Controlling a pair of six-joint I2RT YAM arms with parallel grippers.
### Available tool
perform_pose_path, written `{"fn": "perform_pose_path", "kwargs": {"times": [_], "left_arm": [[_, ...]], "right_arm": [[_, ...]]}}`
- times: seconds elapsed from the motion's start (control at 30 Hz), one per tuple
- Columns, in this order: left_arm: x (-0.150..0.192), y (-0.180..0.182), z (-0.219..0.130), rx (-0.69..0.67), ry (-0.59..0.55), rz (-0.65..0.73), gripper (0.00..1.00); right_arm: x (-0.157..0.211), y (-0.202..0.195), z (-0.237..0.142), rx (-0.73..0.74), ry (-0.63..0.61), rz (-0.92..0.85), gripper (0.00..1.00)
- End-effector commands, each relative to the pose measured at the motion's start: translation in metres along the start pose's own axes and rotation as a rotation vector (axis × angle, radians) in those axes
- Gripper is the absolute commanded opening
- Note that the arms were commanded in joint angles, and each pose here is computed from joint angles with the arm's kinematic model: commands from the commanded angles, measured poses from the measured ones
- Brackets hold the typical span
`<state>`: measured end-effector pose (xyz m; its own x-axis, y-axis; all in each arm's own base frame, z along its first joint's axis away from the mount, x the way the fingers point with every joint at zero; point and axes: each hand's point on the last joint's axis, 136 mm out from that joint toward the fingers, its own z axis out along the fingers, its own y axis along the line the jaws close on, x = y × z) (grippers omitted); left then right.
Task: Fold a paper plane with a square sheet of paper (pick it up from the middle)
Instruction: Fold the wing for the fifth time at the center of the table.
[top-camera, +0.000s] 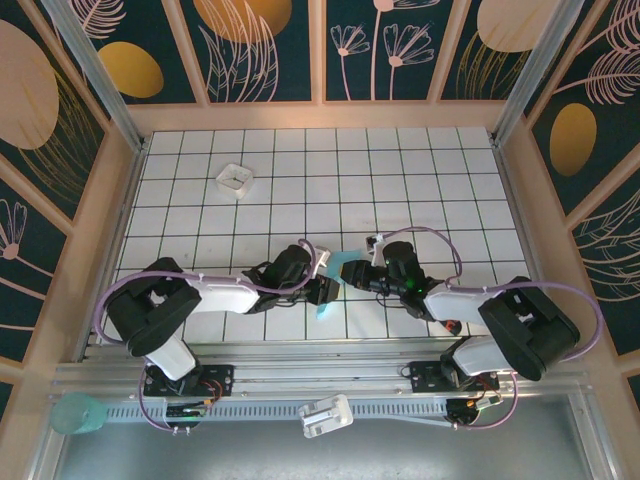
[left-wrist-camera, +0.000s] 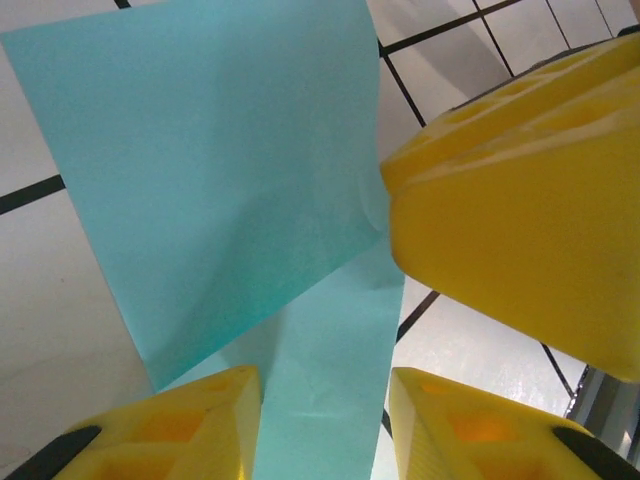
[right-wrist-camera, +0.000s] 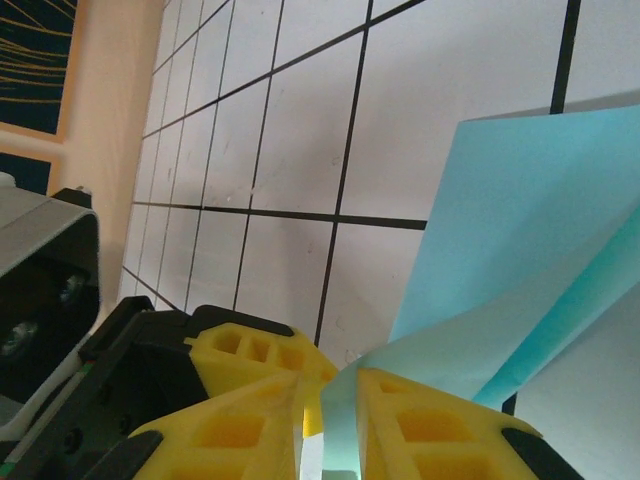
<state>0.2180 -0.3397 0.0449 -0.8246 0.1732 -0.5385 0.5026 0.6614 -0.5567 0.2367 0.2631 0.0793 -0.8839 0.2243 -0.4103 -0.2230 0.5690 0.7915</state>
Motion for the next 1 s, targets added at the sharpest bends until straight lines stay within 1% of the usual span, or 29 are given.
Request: {"fn": "perform_pose_path", "kwargs": {"times": [0.0, 0.1, 0.3, 0.47, 0.67, 0.77, 0.93, 0.97], "left_arm": [[-0.007, -0.004, 0.006, 0.001, -0.013, 0.033, 0.38], [-0.008, -0.005, 0.009, 0.004, -0.011, 0.034, 0.34], [-0.010, -0.005, 0.011, 0.006, -0.016, 0.030, 0.24], [-0.010, -0.005, 0.011, 0.014, -0.022, -0.002, 0.14], [-0.016, -0.024, 0.003, 0.132, -0.074, -0.058, 0.03], [-0.015, -0.028, 0.002, 0.192, -0.078, -0.103, 0.00], [-0.016, -0.031, -0.003, 0.286, -0.086, -0.175, 0.00], [-0.010, -0.026, 0.002, 0.281, -0.066, -0.196, 0.00]], "right_arm": [[-0.004, 0.005, 0.001, -0.035, -0.016, 0.008, 0.21], [-0.005, 0.008, 0.003, -0.045, -0.017, 0.014, 0.21], [-0.008, 0.006, 0.003, -0.036, -0.021, 0.014, 0.21], [-0.013, 0.002, -0.004, -0.009, -0.030, -0.016, 0.21], [-0.016, -0.007, -0.015, 0.040, -0.026, -0.070, 0.23], [-0.014, -0.009, -0.017, 0.059, -0.004, -0.098, 0.24], [-0.013, -0.011, -0.014, 0.057, 0.009, -0.103, 0.26], [-0.013, -0.012, -0.013, 0.059, 0.009, -0.102, 0.26]]}}
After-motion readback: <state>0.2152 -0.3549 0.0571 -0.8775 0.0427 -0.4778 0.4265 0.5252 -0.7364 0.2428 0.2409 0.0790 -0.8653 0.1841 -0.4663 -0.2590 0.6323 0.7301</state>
